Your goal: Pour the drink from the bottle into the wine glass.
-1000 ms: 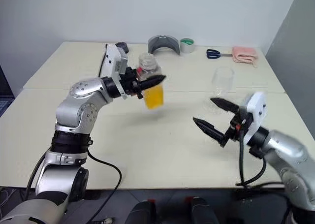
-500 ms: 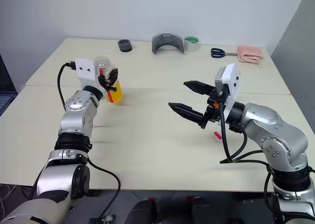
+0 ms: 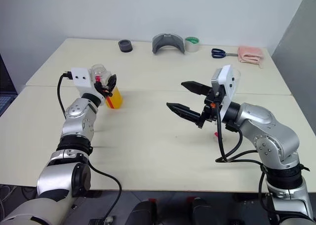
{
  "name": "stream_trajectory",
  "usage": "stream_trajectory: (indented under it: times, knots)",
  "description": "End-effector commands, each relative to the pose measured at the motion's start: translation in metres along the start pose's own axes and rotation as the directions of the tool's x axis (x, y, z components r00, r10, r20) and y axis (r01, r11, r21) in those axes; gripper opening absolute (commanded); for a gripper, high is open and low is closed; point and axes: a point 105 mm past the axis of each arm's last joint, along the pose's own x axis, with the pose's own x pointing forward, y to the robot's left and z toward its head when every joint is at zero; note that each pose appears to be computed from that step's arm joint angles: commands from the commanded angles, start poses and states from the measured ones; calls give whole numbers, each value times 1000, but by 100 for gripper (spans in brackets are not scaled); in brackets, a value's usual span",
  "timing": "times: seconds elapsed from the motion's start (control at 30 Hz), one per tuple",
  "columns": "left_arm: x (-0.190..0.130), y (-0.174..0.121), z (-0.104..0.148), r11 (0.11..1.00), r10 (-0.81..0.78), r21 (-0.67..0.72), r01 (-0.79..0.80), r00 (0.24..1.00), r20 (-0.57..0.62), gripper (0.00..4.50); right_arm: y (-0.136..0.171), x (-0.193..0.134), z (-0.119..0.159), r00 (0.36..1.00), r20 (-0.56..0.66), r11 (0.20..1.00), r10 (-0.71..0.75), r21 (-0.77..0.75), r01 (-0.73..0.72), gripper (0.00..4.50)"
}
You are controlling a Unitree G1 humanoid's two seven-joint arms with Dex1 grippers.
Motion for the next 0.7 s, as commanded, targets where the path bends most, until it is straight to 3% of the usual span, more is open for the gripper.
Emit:
stream_trajectory:
  times: [0.03,0.07,0.37,0.7]
  knots:
    - [0,3,8,1000,3,8,-3,1000,27,422,6,0,11,999,37,999,5,-41,-3,450]
    - [-1,4,7,1000,3,10,-3,1000,25,449,6,-1,11,999,38,999,3,-36,-2,450]
    - [-30,9,-19,1000,17,24,-15,999,-47,449,3,-8,4,999,38,999,-35,24,35,450]
    - [-104,-7,-31,999,29,20,-27,988,-151,449,5,-35,-28,985,-50,983,-165,77,169,450]
